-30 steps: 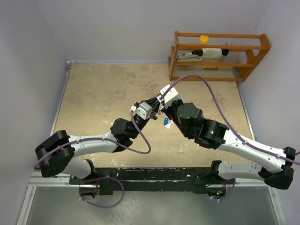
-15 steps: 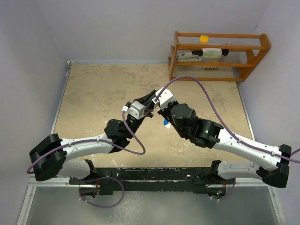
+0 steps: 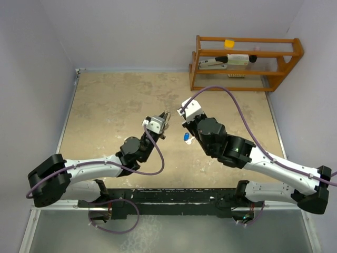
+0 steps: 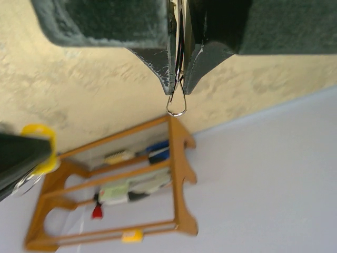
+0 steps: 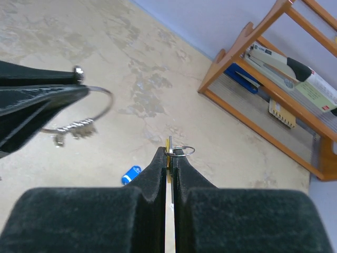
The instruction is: Remove the keys from the keyring
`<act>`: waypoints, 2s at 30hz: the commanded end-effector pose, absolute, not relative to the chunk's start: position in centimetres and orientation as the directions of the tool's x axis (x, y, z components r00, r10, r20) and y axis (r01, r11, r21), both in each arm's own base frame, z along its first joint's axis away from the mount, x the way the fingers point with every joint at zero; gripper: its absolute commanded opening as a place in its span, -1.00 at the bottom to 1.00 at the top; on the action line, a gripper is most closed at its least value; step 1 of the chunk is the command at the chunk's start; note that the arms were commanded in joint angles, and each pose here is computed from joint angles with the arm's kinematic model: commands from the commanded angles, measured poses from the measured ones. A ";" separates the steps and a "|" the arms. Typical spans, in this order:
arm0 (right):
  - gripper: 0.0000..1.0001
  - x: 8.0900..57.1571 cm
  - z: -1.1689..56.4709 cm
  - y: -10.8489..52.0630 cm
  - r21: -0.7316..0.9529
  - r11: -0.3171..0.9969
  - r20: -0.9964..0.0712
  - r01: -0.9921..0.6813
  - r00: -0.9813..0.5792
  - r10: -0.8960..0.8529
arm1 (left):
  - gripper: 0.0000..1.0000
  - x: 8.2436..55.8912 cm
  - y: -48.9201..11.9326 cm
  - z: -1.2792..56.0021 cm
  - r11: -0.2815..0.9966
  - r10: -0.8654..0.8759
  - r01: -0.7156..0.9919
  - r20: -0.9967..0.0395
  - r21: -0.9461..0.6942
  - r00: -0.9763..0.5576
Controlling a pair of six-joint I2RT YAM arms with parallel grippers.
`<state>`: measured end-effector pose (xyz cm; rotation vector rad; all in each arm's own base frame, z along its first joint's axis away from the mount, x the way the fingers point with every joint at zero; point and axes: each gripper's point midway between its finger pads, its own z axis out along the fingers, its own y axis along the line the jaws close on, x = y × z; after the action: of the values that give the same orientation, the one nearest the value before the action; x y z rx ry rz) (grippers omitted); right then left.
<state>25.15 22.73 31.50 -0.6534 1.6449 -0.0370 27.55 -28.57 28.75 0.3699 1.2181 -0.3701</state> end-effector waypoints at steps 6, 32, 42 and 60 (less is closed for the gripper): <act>-1.00 30.1 29.1 20.0 -0.197 0.927 -0.954 -0.319 -0.157 -0.257 | -1.00 28.6 -24.4 21.7 0.962 0.047 0.269 -0.999 0.046 0.004; -1.00 40.6 11.6 27.3 0.040 0.859 -0.838 -0.511 -0.486 -0.250 | -1.00 36.7 -19.4 9.5 0.993 -0.027 0.108 -0.976 -0.051 -0.215; -1.00 42.9 8.3 27.6 0.071 0.859 -0.816 -0.507 -0.525 -0.243 | -1.00 39.9 -20.2 6.9 0.996 -0.011 0.086 -0.960 -0.037 -0.278; -0.91 44.7 6.7 25.8 0.048 0.888 -0.821 -0.457 -0.524 -0.225 | -0.72 38.9 -20.4 3.0 0.996 -0.047 0.047 -0.910 -0.073 -0.411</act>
<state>43.23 25.32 4.90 -0.5207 2.2051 0.3081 39.40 -20.31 4.45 0.0278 1.9388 -0.0894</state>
